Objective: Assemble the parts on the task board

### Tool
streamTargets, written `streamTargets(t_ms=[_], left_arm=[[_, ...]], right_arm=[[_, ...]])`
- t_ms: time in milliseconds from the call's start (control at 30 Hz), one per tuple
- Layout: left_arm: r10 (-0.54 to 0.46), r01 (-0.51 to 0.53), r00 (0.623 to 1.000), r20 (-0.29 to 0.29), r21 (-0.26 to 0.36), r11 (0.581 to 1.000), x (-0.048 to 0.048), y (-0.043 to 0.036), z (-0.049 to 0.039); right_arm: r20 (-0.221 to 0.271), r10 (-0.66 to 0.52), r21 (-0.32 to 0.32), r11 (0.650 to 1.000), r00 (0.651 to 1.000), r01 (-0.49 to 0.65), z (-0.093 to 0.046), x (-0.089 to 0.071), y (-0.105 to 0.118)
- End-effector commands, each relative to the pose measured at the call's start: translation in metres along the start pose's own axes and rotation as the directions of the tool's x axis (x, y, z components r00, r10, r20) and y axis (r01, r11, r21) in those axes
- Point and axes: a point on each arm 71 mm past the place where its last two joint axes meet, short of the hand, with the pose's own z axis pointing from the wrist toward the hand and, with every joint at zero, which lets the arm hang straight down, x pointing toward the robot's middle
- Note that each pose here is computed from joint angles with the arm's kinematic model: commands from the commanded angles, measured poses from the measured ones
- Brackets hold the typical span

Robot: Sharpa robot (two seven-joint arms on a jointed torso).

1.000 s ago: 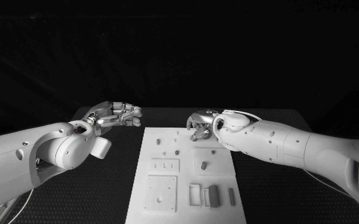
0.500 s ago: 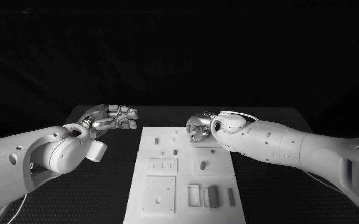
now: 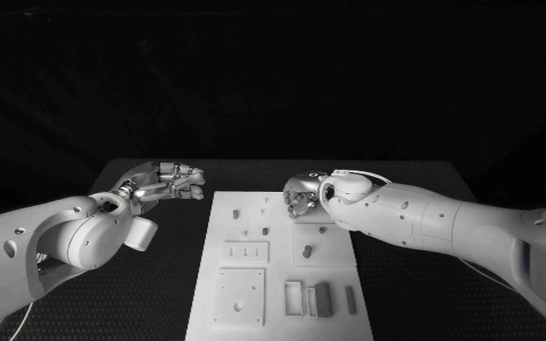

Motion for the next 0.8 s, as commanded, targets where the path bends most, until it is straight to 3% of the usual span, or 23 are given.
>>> streamTargets(t_ms=[33,800], left_arm=[[0.0,0.0,1.0,-0.022,0.006,1.0,0.0021,-0.0016,0.0006],[0.002,-0.002,1.0,-0.011,-0.003,1.0,-0.0021,-0.0006,0.0013]], right_arm=[[-0.045,-0.018,0.012,1.0,0.999,0.018,-0.0011,0.0075,-0.0033],[-0.054,-0.021,0.039,0.999,0.998,0.023,-0.0054,0.0096,-0.0125]])
